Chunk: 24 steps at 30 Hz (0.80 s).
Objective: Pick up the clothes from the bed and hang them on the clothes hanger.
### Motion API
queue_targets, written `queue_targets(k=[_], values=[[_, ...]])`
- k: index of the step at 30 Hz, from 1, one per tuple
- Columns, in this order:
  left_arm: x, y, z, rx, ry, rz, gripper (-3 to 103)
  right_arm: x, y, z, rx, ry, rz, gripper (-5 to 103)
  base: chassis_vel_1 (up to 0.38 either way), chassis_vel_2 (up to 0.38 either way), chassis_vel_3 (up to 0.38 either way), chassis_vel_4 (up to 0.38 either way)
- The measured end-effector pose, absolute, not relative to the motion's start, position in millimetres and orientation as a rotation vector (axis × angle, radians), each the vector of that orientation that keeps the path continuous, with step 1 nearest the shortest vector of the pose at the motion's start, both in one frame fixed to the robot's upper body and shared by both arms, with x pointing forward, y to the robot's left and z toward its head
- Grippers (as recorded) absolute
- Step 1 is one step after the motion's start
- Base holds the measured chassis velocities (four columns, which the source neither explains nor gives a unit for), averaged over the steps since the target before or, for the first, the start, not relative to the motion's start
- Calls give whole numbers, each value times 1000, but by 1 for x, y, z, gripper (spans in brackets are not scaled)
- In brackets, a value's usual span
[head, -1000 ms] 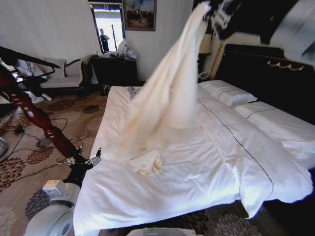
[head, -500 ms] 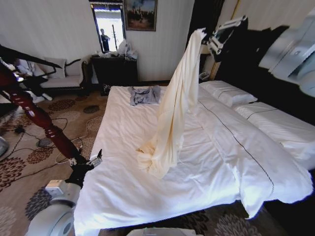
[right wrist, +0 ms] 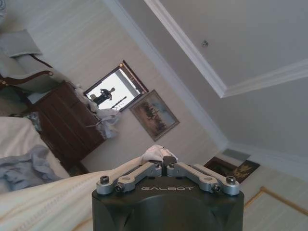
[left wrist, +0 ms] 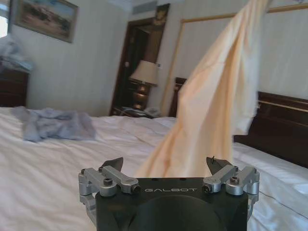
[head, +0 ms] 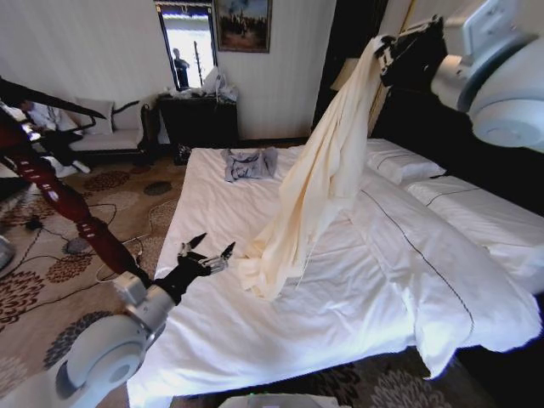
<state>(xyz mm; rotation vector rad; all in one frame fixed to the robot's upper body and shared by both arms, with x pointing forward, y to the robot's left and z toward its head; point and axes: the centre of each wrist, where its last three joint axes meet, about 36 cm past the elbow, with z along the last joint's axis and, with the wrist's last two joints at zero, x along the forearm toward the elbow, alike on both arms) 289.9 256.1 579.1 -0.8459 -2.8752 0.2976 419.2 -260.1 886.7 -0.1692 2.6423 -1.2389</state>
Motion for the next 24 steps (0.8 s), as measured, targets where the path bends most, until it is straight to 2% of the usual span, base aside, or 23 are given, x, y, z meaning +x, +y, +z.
queue_targets(k=[6,14,21,24], values=[[291,253,578,-864,-2894,260,96,402,-248,861,-286,2688,-1229,0,0,0,0,0],[306,245,603,-992,-2810,447,100,401,-231,863,-330,2663,-1256,0,0,0,0,0],[314,242,620,-1149,-2860,273,95,395,-219,862,-369,2642,-1250,0,0,0,0,0],[316,230,621,-1227,-2845,267,93,395,-219,861,-367,2646,-1250,0,0,0,0,0]])
